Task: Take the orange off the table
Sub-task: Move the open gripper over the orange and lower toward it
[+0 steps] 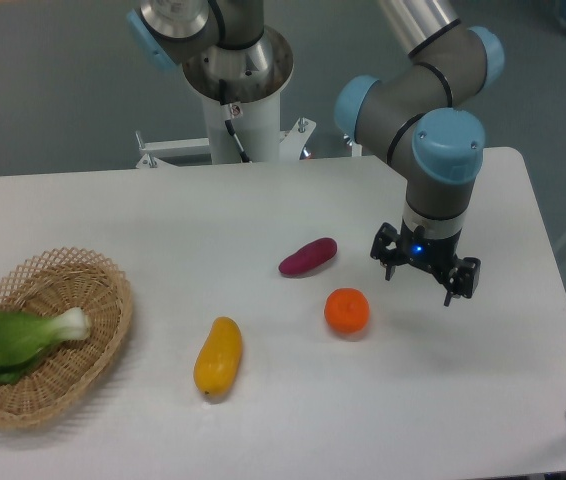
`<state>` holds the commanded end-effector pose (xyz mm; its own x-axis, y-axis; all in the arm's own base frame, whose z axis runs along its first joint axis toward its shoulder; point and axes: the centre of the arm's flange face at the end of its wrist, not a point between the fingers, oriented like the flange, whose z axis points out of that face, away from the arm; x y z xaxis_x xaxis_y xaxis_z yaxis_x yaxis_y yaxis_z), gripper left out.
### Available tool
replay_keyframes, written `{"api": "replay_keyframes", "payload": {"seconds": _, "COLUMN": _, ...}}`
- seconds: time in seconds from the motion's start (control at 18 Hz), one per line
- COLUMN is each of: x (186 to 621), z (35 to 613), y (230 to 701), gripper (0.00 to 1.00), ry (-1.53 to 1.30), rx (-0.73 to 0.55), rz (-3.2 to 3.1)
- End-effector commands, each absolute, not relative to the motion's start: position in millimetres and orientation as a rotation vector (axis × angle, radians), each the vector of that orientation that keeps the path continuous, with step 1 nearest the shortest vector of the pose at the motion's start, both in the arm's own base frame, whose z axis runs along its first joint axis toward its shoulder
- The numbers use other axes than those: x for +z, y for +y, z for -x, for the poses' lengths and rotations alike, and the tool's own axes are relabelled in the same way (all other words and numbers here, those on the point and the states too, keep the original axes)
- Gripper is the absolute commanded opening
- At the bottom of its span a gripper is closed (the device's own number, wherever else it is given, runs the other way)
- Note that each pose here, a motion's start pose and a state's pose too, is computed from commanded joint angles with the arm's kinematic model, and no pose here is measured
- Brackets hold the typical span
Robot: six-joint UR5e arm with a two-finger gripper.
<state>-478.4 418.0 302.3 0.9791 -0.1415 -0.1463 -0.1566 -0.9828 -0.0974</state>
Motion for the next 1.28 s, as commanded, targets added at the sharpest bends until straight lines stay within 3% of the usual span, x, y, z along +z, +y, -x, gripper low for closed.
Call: {"api": "replay_keyframes", "payload": {"seconds": 1.28, "x": 259, "z": 441, "y": 434, "gripper": 1.00, "ry": 0.144, "rx": 0.091, "rz": 3.060}}
